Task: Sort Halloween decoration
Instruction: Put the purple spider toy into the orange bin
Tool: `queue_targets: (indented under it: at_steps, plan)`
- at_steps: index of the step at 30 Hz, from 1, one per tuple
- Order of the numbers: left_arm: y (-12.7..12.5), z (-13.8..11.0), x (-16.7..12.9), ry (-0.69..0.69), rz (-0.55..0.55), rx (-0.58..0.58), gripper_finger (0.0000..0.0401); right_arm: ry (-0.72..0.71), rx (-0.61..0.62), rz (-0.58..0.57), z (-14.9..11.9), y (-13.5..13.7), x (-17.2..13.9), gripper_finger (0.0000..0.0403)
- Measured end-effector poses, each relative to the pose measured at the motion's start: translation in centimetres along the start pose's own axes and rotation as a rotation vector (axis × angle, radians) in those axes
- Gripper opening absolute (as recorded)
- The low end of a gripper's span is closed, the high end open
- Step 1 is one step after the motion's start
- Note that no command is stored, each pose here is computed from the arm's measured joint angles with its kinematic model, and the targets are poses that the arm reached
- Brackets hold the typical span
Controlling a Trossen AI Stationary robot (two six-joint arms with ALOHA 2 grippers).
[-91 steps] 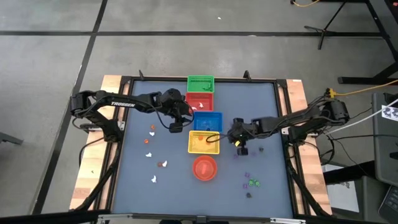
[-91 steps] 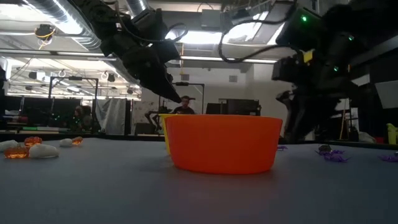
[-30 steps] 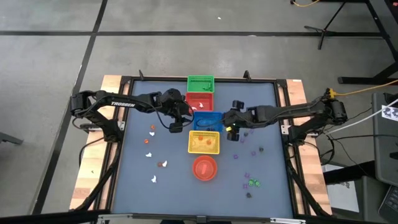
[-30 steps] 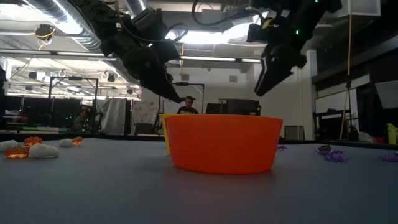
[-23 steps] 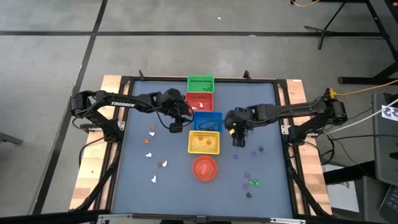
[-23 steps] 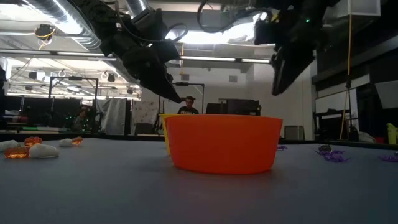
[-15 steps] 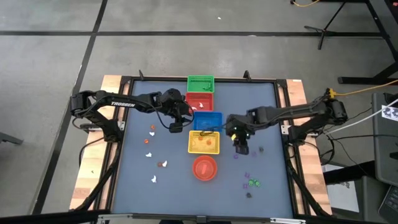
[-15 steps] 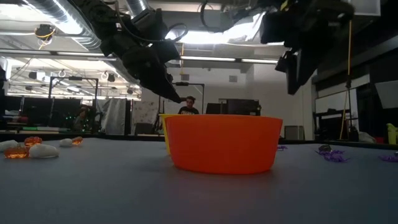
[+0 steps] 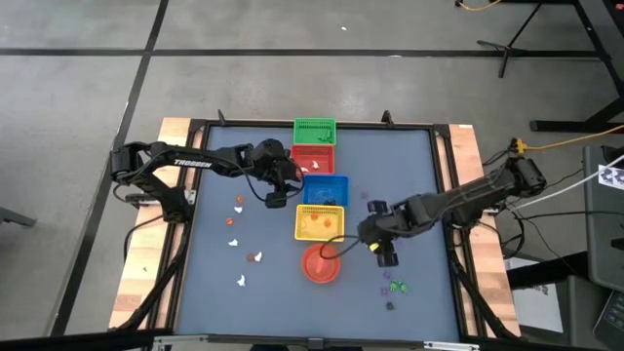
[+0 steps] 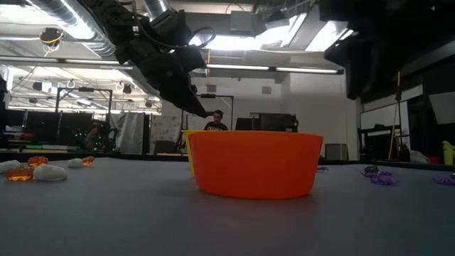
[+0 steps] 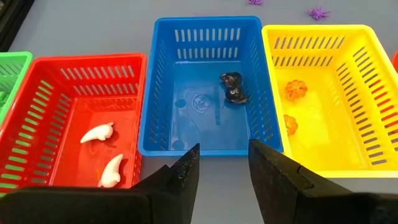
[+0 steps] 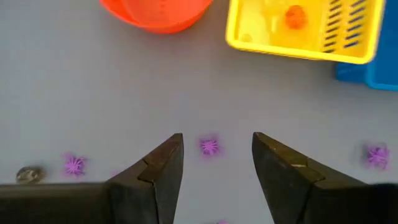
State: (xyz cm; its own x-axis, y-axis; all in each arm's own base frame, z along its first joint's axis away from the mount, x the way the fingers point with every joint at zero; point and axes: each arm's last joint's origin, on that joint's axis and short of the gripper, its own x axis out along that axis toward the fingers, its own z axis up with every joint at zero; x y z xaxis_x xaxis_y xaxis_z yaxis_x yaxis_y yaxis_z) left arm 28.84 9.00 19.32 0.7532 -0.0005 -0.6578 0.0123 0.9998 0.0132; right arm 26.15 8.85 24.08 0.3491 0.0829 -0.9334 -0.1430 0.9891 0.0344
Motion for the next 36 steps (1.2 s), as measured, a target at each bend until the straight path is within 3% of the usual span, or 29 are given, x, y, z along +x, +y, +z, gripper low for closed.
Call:
queue_targets:
  at_steps: [23,36]
  plan:
    - [-2.5,0.6,0.5,-0.008,-0.063,0.06,0.0121,0.283,-0.061,-0.054,-0.5,1.3,7.9,0.0188]
    - [-2.5,0.6,0.5,-0.008,-0.063,0.06,0.0121,0.3,-0.097,-0.075,-0.4,0.8,8.7,0.0188]
